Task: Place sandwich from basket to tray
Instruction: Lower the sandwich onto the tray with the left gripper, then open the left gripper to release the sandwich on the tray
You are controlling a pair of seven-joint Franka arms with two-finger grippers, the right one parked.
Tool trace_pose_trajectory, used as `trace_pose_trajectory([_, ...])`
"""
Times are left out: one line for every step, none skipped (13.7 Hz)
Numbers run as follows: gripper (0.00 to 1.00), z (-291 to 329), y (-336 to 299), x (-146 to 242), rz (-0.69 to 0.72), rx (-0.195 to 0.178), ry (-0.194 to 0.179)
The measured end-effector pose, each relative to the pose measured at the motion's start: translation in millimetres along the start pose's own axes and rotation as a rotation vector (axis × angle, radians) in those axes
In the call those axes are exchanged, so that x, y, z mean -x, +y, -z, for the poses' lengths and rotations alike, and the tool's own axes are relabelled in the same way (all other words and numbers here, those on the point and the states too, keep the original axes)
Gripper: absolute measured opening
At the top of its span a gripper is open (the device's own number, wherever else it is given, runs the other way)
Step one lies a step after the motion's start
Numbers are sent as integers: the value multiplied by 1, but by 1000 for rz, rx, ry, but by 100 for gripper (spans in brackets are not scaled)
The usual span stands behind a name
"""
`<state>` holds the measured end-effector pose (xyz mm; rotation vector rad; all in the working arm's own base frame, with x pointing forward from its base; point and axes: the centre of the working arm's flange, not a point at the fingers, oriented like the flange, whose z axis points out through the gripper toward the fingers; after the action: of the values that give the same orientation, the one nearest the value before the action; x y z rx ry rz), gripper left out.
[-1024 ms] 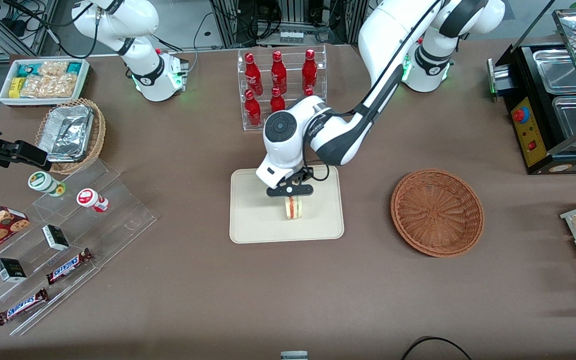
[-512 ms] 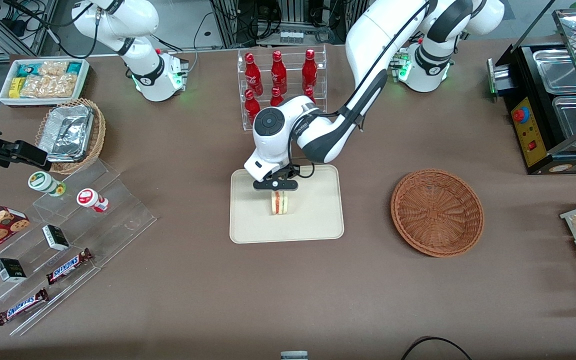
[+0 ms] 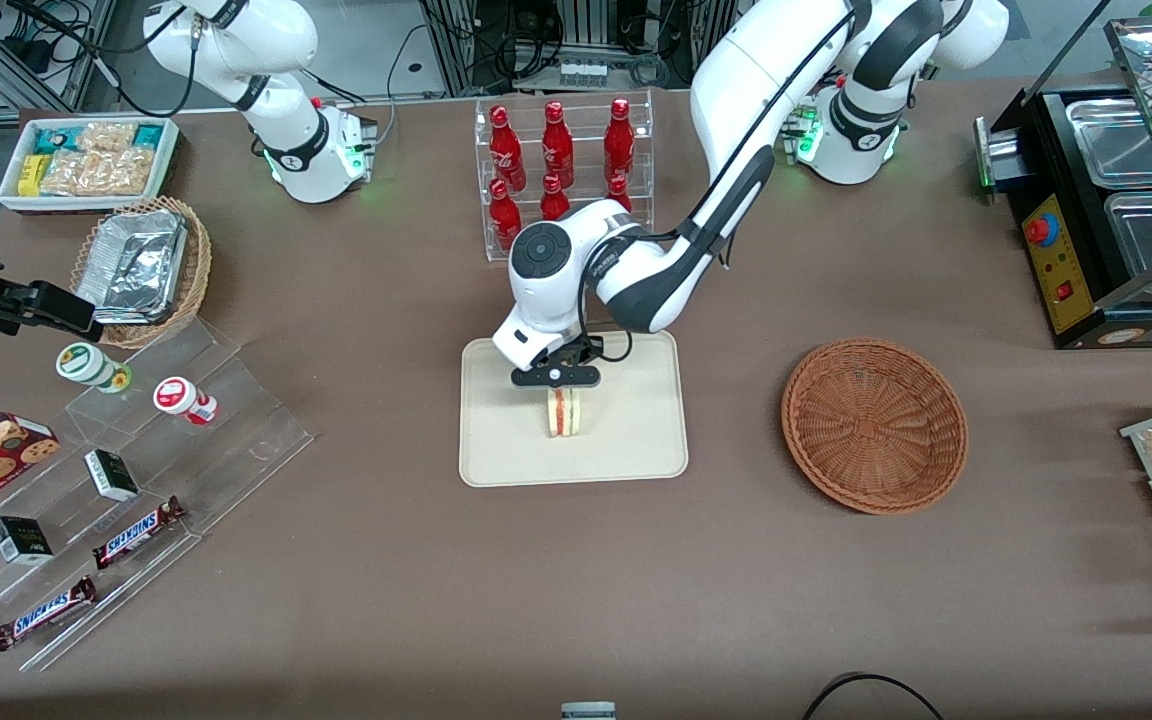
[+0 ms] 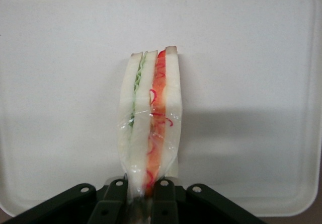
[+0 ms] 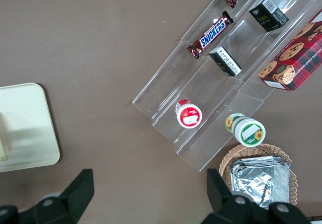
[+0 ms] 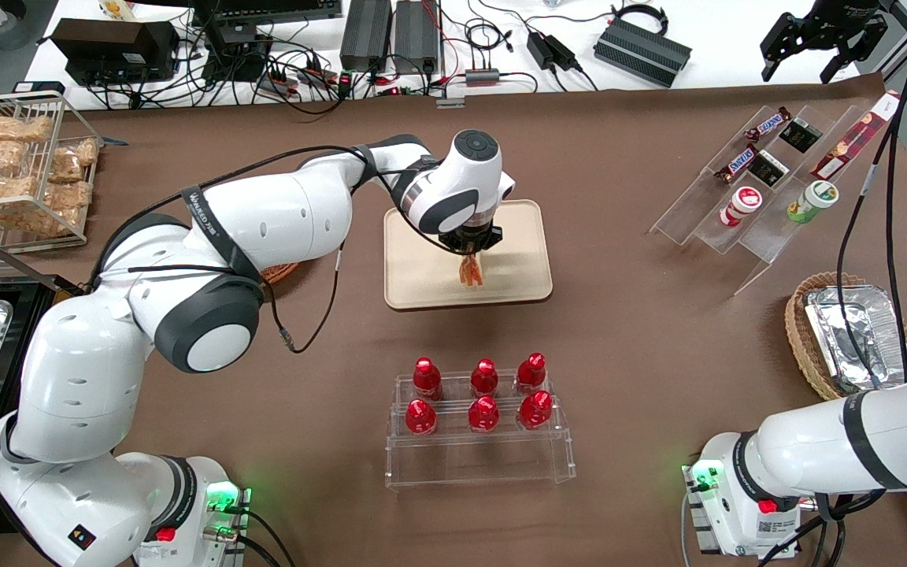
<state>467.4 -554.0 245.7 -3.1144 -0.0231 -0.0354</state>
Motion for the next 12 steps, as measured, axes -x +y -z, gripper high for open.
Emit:
trace_pose_trajectory([15,-5,-1,-1,3,-9,2])
trace_pose_trajectory([15,-10,-2,-1,5,-15,-2])
trace_pose_trajectory([15,-13,-3,-2,7,-15,-3])
trace_pose_trajectory([15,-13,-3,-2,8,-14,-2])
trace_pose_trajectory([22,-12,-2,-2,9,-13,-1])
trace_pose_trajectory([30,-12,-2,-3,9,-12,0])
trace_pose_trajectory([41,-11,-2,-3,10,-10,2])
trace_pose_trajectory([50,-8,-1,-5,11,-7,5])
trace_pose_trajectory([61,-4,-1,-7,14,-1,10])
trace_pose_trajectory([72,2,-1,-10,20,4,16])
trace_pose_trajectory([83,12,-3,-14,29,5,21])
trace_pose_trajectory([92,25,-9,-22,46,3,26])
